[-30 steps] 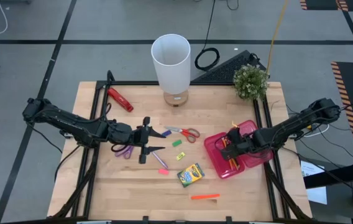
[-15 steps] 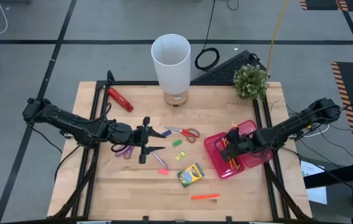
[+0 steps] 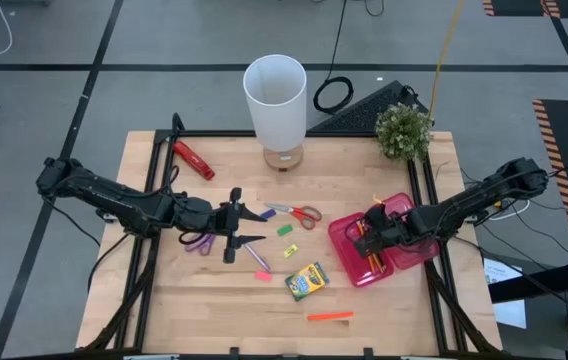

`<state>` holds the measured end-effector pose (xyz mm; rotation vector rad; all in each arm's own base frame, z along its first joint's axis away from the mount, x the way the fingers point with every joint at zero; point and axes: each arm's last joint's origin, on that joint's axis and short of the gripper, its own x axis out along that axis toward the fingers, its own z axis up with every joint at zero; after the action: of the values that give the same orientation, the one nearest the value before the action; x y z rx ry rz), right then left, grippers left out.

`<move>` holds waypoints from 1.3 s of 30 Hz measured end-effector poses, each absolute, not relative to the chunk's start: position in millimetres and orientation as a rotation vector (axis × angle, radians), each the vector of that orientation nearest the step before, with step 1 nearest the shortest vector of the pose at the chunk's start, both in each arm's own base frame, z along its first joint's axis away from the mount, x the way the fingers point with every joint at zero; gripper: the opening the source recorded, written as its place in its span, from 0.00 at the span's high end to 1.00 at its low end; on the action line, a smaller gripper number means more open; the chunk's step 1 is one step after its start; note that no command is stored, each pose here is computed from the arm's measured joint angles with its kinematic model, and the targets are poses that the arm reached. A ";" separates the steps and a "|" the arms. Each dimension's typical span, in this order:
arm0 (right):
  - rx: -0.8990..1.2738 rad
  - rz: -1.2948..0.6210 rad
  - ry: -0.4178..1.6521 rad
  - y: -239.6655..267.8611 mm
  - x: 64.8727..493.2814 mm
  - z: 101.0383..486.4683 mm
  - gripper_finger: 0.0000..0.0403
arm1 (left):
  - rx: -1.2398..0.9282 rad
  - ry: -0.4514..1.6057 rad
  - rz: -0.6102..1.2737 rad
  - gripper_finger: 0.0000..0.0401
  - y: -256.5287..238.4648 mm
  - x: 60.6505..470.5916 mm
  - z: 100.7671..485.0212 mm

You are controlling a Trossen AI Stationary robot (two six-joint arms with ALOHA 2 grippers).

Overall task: Pack school essentials
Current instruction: Put the yellow pencil into the pink supply box

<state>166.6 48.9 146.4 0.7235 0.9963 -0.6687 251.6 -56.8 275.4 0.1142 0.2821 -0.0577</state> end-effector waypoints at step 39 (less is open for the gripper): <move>0.661 -0.503 0.969 46.8 174.8 153.9 0.97 | 0.116 0.282 -0.058 0.50 -56.8 251.6 275.4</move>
<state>174.8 46.8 153.9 0.6607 0.9688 -0.5025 251.6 -56.8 275.4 0.1161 0.2819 -0.0580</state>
